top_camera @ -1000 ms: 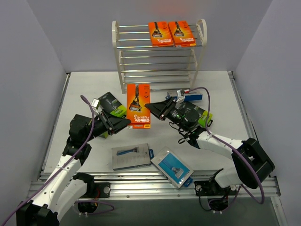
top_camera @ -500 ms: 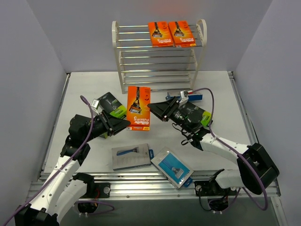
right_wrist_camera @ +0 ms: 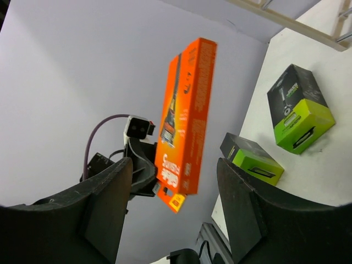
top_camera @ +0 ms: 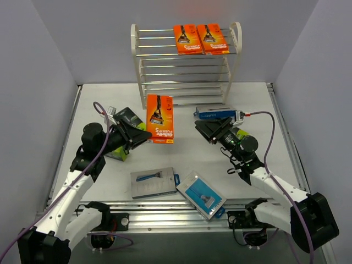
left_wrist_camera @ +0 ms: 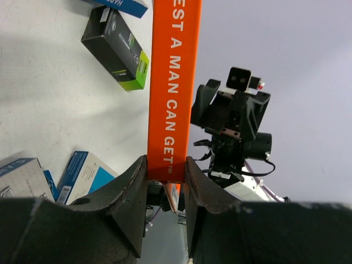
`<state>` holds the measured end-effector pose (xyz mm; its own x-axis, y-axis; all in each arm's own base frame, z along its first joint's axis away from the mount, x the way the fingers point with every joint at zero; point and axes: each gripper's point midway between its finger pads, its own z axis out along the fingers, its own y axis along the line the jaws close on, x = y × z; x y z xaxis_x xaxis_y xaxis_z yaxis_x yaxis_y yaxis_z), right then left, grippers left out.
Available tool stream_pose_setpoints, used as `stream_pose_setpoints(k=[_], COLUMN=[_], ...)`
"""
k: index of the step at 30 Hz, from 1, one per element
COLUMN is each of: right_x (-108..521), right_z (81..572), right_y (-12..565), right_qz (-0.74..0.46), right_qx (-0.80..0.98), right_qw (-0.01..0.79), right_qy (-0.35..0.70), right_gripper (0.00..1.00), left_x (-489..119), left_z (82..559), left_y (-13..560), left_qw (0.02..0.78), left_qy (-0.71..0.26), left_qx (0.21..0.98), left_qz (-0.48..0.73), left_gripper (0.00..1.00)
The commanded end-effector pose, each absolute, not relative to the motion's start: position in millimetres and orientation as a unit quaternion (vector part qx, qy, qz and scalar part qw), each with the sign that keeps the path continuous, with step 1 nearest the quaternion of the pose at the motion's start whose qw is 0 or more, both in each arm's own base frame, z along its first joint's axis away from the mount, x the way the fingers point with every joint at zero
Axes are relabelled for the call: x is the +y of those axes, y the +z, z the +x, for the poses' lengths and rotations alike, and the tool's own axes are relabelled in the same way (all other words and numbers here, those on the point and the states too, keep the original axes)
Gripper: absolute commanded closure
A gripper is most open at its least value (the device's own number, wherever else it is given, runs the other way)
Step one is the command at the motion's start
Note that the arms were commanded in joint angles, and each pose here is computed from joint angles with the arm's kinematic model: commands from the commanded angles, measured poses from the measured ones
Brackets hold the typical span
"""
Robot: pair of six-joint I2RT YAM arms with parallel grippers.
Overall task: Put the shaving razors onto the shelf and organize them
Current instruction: Place the shaving razor onto shelf
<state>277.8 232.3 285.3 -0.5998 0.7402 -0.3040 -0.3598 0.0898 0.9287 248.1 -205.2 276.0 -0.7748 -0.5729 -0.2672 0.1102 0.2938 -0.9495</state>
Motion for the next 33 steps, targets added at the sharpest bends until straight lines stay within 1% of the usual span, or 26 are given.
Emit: stream_pose_setpoints(k=[1, 4, 5, 7, 8, 11, 17, 20, 21, 22, 23, 24, 25, 27, 28, 29, 30, 31, 32, 33], right_x=[222, 213, 212, 208, 207, 202, 194, 193, 192, 192, 192, 191, 191, 190, 189, 188, 189, 186, 186, 186], right_z=[267, 265, 263, 262, 261, 259, 256, 253, 253, 253, 252, 252, 252, 253, 253, 254, 253, 255, 256, 255], right_y=[289, 278, 276, 264, 261, 246, 228, 225, 221, 220, 219, 215, 213, 208, 205, 204, 204, 200, 199, 197], right_qz=[0.142, 0.144, 0.142, 0.142, 0.142, 0.143, 0.141, 0.133, 0.134, 0.132, 0.127, 0.129, 0.128, 0.129, 0.130, 0.129, 0.126, 0.131, 0.128, 0.125], right_qx=[0.599, 0.607, 0.608, 0.618, 0.620, 0.632, 0.653, 0.658, 0.661, 0.663, 0.665, 0.668, 0.670, 0.675, 0.677, 0.677, 0.678, 0.681, 0.681, 0.683], right_qw=[0.421, 0.419, 0.418, 0.413, 0.413, 0.409, 0.404, 0.402, 0.401, 0.400, 0.399, 0.397, 0.395, 0.392, 0.390, 0.391, 0.388, 0.386, 0.386, 0.383], right_qy=[0.666, 0.660, 0.660, 0.653, 0.652, 0.643, 0.625, 0.623, 0.620, 0.619, 0.619, 0.616, 0.615, 0.611, 0.610, 0.610, 0.612, 0.609, 0.609, 0.609], right_gripper=[0.42, 0.42, 0.42, 0.42, 0.42, 0.42, 0.42, 0.42, 0.42, 0.42, 0.42, 0.42, 0.42, 0.41, 0.41, 0.41, 0.41, 0.41, 0.41, 0.41], left_x=[-203, -203, -203, -204, -204, -205, -203, -202, -203, -201, -198, -197, -194, -192, -191, -192, -193, -193, -194, -196], left_z=[261, 271, 273, 280, 281, 292, 323, 343, 356, 360, 368, 382, 385, 409, 411, 418, 433, 439, 441, 456], left_y=[328, 335, 349, 347, 362, 371, 416, 437, 431, 450, 455, 448, 469, 463, 482, 484, 475, 479, 496, 486], left_qw=[0.361, 0.368, 0.379, 0.373, 0.383, 0.391, 0.422, 0.433, 0.425, 0.440, 0.447, 0.439, 0.457, 0.450, 0.465, 0.466, 0.457, 0.461, 0.471, 0.465], left_qy=[-0.583, -0.576, -0.579, -0.570, -0.572, -0.564, -0.551, -0.544, -0.540, -0.542, -0.539, -0.533, -0.535, -0.528, -0.532, -0.533, -0.529, -0.530, -0.535, -0.533], left_qx=[0.718, 0.720, 0.714, 0.723, 0.717, 0.720, 0.715, 0.714, 0.722, 0.711, 0.709, 0.718, 0.706, 0.714, 0.703, 0.701, 0.709, 0.706, 0.696, 0.701], left_qz=[-0.118, -0.117, -0.110, -0.115, -0.108, -0.103, -0.088, -0.080, -0.087, -0.080, -0.079, -0.088, -0.081, -0.091, -0.083, -0.083, -0.091, -0.091, -0.084, -0.090], left_gripper=[0.98, 0.98, 0.98, 0.98, 0.98, 0.98, 0.98, 0.98, 0.98, 0.98, 0.98, 0.98, 0.98, 0.98, 0.98, 0.98, 0.98, 0.98, 0.98, 0.98])
